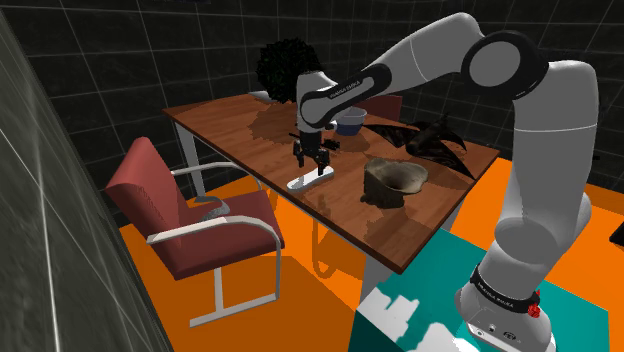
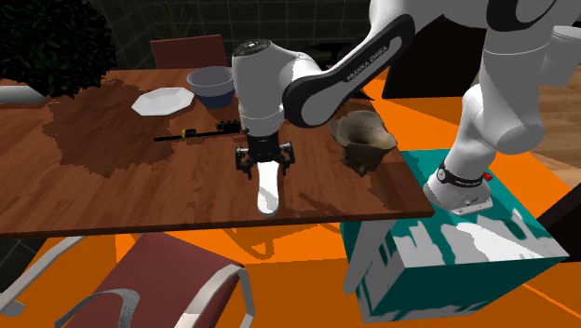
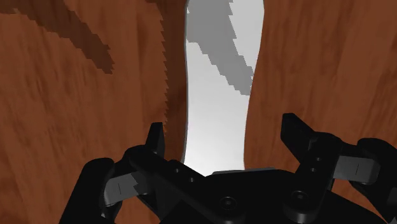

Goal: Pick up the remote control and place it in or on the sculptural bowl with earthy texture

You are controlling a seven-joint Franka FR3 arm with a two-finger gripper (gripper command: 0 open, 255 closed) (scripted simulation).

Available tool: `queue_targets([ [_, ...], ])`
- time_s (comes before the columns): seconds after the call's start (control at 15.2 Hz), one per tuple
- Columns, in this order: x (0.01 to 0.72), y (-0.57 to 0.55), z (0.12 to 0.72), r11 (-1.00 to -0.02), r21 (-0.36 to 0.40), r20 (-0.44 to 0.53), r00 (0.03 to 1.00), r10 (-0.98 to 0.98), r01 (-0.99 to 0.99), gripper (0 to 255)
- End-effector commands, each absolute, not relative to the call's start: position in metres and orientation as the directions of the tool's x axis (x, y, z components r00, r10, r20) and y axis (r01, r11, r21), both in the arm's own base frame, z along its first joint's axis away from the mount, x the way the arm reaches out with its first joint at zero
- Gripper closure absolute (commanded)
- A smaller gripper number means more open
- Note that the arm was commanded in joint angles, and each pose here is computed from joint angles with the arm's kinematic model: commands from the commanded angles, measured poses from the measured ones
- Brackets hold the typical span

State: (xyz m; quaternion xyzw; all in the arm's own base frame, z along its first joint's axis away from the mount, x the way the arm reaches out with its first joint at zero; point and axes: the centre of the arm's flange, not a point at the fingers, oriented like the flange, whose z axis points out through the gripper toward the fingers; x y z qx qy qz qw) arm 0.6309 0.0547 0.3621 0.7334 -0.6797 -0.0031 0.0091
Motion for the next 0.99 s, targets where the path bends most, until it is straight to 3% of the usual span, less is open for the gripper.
queue_targets([
  [0.0,0.631,0.055,0.352,-0.072,0.017,0.008,0.073,-0.997,-0.997,0],
  [0.73,0.63,0.055,0.334,-0.072,0.017,0.008,0.073,-0.997,-0.997,0],
  [0.79,0.63,0.055,0.334,-0.072,0.017,0.008,0.073,-0.997,-0.997,255],
  [0.92,0.631,0.055,0.334,-0.072,0.017,0.008,0.073,-0.997,-0.997,255],
])
